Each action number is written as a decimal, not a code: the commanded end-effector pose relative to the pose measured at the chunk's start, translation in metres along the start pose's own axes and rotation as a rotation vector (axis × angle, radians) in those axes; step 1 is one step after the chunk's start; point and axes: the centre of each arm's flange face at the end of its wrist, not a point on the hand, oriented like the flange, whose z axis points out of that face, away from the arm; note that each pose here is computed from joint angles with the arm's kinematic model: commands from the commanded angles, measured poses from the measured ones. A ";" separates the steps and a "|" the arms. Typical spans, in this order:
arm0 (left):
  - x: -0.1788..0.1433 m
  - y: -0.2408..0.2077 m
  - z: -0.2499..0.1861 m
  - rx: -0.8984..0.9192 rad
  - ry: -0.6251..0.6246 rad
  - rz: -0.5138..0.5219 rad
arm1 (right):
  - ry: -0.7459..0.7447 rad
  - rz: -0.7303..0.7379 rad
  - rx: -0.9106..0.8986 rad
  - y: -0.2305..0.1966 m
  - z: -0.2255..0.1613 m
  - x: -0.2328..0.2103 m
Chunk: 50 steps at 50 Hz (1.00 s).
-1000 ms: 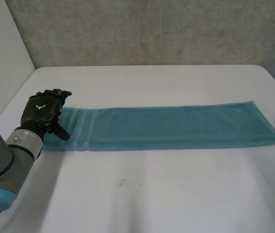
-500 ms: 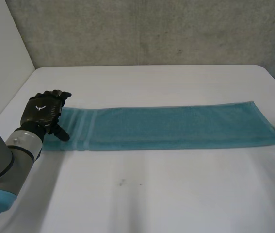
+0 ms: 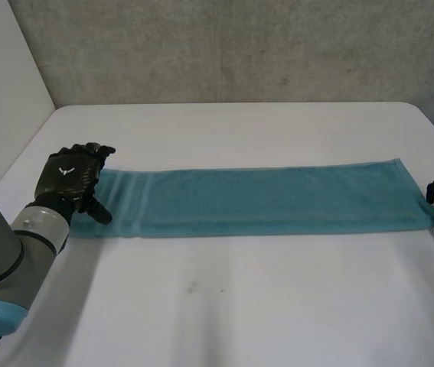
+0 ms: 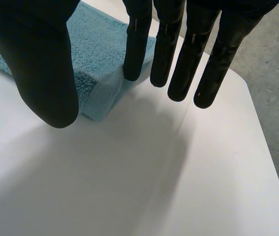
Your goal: Fold the laundry
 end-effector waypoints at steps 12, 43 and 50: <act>0.000 0.001 0.000 -0.004 -0.001 -0.001 | -0.025 0.018 -0.027 0.008 -0.001 -0.009; 0.001 0.001 -0.001 -0.003 0.002 0.000 | 0.032 -0.030 0.113 -0.034 -0.026 -0.009; 0.001 0.001 -0.001 -0.003 0.002 0.000 | 0.032 -0.018 0.114 -0.036 -0.027 -0.007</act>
